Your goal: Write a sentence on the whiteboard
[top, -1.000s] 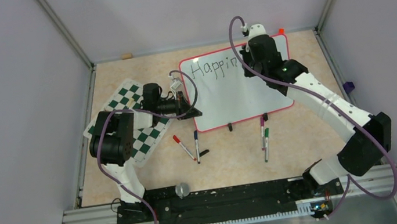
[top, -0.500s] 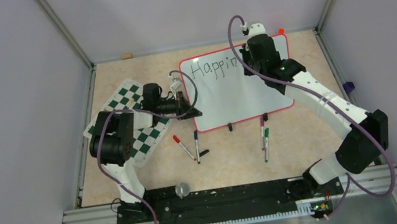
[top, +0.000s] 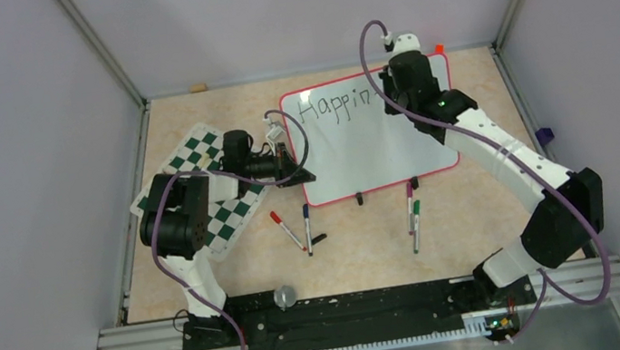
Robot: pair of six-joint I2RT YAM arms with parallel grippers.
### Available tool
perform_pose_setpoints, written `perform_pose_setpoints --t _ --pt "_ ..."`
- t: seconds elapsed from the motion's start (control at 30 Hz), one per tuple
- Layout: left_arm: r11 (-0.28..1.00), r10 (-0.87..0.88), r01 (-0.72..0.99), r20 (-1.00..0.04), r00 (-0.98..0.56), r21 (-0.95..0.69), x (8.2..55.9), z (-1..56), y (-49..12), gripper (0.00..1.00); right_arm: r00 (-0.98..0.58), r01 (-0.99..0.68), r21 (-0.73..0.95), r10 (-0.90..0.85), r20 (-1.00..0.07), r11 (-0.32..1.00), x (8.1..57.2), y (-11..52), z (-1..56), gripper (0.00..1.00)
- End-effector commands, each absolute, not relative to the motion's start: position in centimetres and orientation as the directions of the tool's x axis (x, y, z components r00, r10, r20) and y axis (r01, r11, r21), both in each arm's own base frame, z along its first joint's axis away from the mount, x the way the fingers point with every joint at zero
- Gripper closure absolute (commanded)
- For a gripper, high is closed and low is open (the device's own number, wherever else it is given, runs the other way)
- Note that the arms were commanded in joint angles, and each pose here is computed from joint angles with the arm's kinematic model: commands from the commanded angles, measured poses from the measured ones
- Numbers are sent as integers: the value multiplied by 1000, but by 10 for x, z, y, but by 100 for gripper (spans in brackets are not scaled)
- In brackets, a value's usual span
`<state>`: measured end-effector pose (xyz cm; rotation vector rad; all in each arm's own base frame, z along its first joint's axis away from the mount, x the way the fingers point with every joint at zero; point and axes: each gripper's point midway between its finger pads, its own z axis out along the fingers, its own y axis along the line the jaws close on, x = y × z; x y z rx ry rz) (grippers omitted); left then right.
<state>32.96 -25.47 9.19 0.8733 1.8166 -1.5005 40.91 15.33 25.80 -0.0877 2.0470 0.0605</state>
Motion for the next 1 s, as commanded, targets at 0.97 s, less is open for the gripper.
perform_pose_setpoints --t 0.97 --pt "110 148 819 -806 -573 -563 311 72 -257 100 -492 -158 82 -7 -871 984 404 164 256 100"
